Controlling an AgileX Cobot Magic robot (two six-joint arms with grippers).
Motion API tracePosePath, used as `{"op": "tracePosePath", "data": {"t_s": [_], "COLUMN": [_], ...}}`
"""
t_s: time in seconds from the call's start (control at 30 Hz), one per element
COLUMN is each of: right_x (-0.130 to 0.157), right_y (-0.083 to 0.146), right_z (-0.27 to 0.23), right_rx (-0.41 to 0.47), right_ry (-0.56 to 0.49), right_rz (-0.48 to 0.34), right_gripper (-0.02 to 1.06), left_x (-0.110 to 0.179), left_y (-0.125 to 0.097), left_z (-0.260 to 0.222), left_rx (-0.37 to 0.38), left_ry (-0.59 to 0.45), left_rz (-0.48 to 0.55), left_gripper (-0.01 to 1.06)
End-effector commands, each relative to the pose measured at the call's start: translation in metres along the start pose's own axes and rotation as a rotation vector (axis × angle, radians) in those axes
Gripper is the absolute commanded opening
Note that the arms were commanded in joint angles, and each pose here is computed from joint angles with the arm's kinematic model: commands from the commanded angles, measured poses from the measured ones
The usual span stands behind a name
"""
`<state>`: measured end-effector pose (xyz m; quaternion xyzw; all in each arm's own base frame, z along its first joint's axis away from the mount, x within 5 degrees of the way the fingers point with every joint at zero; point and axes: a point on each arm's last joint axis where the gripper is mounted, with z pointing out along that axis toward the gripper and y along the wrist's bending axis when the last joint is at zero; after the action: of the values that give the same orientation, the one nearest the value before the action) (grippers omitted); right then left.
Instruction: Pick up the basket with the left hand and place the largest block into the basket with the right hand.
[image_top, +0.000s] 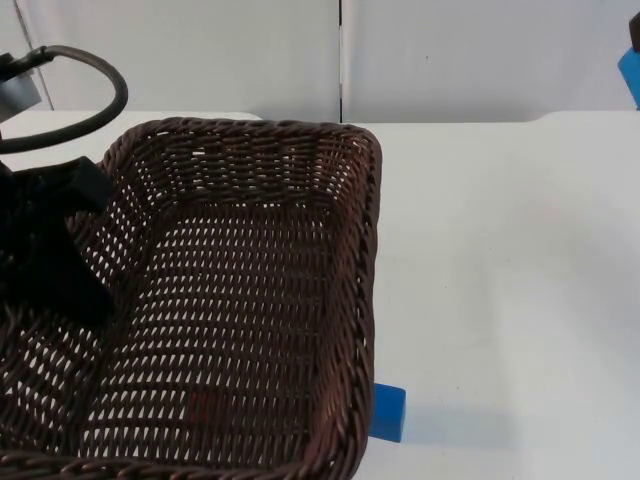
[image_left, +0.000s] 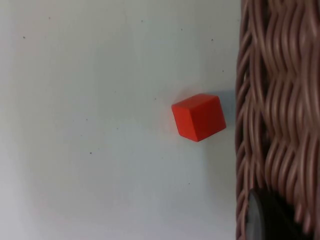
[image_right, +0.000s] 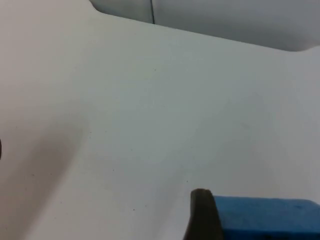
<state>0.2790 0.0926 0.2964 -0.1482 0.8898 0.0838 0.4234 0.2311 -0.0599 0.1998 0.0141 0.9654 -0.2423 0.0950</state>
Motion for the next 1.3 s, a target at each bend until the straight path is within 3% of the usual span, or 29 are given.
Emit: {"op": "tracePosePath", "data": {"t_s": [0.0, 0.63, 0.8, 0.97, 1.0, 1.13, 1.17, 1.27], "right_x": [-0.002, -0.007, -0.022, -0.045, -0.045, -0.057, -0.057, -0.059], "right_y": [0.002, 0.011, 0.039, 0.094, 0.094, 0.148, 0.148, 0.179], "right_z": [-0.004, -0.005, -0.009, 0.002, 0.002, 0.020, 0.020, 0.030], "right_rx": [-0.006, -0.037, -0.110, -0.238, -0.238, -0.344, -0.344, -0.397], "right_ry": [-0.014, -0.030, -0.070, -0.046, -0.046, 0.007, 0.007, 0.020], "right_rz": [0.000, -0.015, -0.117, -0.225, -0.225, -0.337, -0.337, -0.414], "right_gripper": [0.00, 0.00, 0.00, 0.00, 0.00, 0.00, 0.00, 0.00], "left_x": [0.000, 0.000, 0.000, 0.000, 0.000, 0.000, 0.000, 0.000], "left_y": [-0.002, -0.002, -0.002, -0.002, -0.002, -0.002, -0.002, -0.002], "left_z": [-0.003, -0.002, -0.002, -0.002, -0.002, -0.002, -0.002, -0.002], "left_rx": [0.012, 0.012, 0.012, 0.012, 0.012, 0.012, 0.012, 0.012], "left_ry": [-0.015, -0.012, -0.012, -0.012, -0.012, -0.012, -0.012, -0.012], "left_rz": [-0.002, -0.002, -0.002, -0.002, -0.002, -0.002, -0.002, -0.002], "left_gripper": [0.00, 0.00, 0.00, 0.00, 0.00, 0.00, 0.00, 0.00]}}
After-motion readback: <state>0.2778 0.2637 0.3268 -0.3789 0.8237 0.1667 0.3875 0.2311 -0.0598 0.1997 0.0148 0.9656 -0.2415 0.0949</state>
